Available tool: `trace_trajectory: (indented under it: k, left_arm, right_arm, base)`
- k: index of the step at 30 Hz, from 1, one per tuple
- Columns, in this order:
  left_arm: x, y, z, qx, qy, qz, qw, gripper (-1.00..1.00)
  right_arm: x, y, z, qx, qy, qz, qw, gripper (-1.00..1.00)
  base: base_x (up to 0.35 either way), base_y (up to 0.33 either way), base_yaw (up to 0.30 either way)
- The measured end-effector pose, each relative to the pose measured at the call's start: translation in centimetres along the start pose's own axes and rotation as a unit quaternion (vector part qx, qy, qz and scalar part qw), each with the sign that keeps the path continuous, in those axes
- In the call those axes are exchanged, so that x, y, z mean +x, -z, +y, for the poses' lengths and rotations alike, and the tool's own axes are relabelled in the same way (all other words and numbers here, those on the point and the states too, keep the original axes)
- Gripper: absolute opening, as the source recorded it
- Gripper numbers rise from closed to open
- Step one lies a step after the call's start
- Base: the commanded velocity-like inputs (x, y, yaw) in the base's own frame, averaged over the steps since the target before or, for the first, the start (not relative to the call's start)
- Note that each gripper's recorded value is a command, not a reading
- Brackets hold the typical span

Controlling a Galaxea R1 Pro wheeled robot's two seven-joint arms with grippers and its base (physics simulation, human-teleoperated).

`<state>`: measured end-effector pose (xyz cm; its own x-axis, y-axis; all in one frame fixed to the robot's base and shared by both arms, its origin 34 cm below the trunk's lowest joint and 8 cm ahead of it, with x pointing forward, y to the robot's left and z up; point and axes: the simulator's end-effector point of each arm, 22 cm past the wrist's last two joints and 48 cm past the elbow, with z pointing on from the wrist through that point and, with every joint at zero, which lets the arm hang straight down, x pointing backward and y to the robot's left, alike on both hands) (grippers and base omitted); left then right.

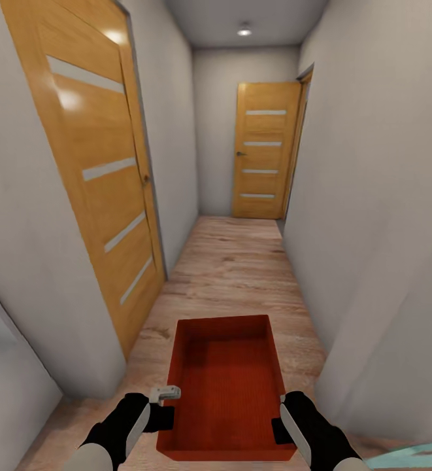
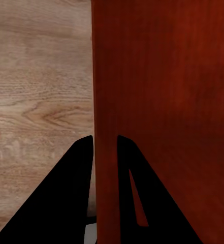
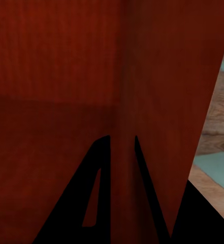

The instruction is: Move the two storage containers from the living room to the garage. In the garage, place one container on the floor and stack the other container on top of it (either order is fine).

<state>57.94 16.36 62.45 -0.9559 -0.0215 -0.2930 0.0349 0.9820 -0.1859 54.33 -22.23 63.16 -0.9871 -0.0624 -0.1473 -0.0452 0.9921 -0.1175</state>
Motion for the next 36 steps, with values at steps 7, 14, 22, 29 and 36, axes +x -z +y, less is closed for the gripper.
trace_trajectory:
  k: [7,14,22,29,36]
  left_arm:
    - [0.00,0.00,0.00,0.000,0.000,0.000,1.0000,-1.00]
    - [0.04,0.00,0.01,0.000,0.000,0.000,1.0000,-1.00]
    - [0.01,0.00,0.01,0.000,0.000,0.000,1.0000,-1.00]
    - [-0.02,0.01,0.01,0.000,0.000,0.000,1.0000,-1.00]
    - [-0.11,0.09,-0.02,0.000,0.000,-0.001,1.0000,-1.00]
  right_arm:
    - [0.00,0.00,0.00,0.000,0.000,0.000,1.0000,-1.00]
    - [0.02,-0.01,0.01,0.000,0.000,0.000,1.0000,-1.00]
    - [-0.01,0.00,0.01,0.000,0.000,0.000,1.0000,-1.00]
    - [-0.03,0.01,0.01,0.000,0.000,0.000,1.0000,-1.00]
    - [-0.09,0.10,-0.02,0.000,0.000,-0.001,1.0000,-1.00]
  base:
    - [0.333,0.109,-0.265]
    - [0.333,0.109,-0.074]
    - [0.333,0.109,-0.002]
    - [0.333,0.109,-0.011]
    - [0.333,0.108,-0.200]
